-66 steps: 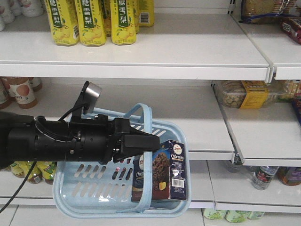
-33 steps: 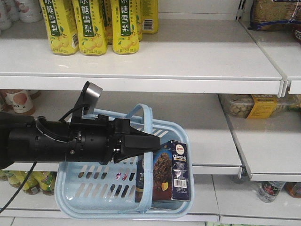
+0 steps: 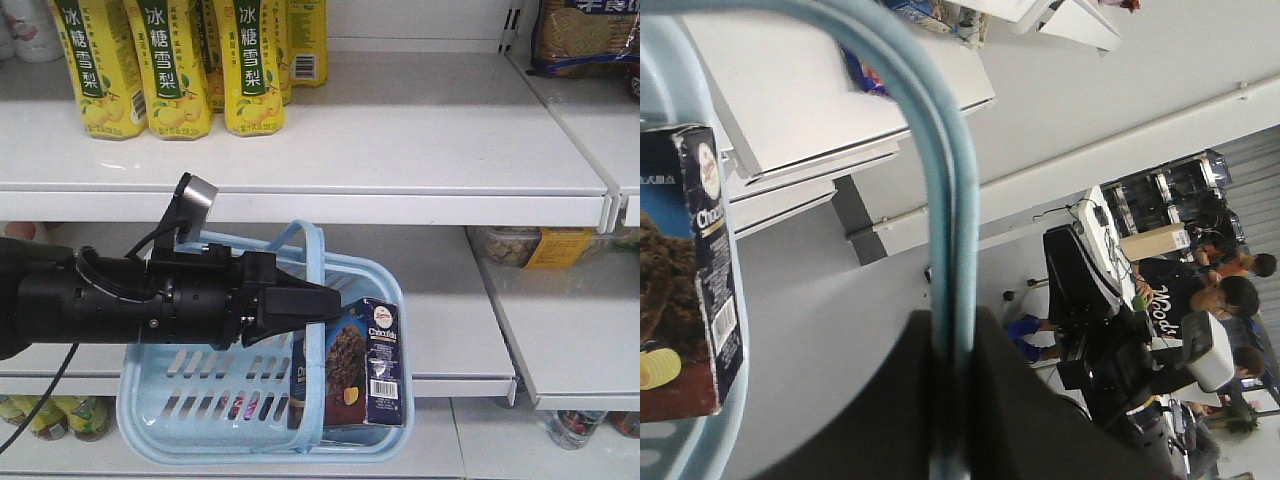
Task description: Left arm holds basket, right arm returns cookies
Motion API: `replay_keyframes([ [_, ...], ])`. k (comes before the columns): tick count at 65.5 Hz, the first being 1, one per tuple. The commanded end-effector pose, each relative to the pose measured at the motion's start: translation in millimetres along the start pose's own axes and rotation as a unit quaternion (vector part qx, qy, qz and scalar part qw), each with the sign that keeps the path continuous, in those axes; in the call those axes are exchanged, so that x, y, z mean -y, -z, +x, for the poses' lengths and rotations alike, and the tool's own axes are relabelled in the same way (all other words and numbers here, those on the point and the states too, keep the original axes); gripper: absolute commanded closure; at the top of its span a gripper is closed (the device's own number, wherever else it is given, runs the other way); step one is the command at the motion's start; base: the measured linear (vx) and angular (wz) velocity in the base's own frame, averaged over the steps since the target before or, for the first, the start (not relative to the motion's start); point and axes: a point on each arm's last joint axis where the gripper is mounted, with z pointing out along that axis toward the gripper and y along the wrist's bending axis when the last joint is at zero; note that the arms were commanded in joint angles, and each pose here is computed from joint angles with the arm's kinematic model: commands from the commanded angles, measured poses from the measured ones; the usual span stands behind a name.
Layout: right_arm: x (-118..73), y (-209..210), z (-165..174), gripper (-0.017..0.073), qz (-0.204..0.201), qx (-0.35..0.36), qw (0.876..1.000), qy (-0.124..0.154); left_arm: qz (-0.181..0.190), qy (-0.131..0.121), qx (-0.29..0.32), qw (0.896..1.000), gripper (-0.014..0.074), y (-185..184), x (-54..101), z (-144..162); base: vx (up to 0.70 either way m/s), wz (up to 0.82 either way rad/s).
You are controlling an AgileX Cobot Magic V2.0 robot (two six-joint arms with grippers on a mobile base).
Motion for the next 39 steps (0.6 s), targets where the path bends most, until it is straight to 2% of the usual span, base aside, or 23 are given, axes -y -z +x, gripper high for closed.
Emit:
replay_keyframes([
  [1, 0.0, 0.4, -1.4, 0.0568, 0.002, 0.034, 0.999, 0.005, 0.07, 0.003, 0.027, 0.997, 0.0596, 7.2, 28.5, -6.1, 0.07, -0.04],
  [39, 0.0, 0.4, -1.4, 0.0568, 0.002, 0.034, 0.999, 0.005, 0.071, 0.003, 0.026, 0.997, 0.0596, 7.2, 28.6, -6.0, 0.04, -0.02],
])
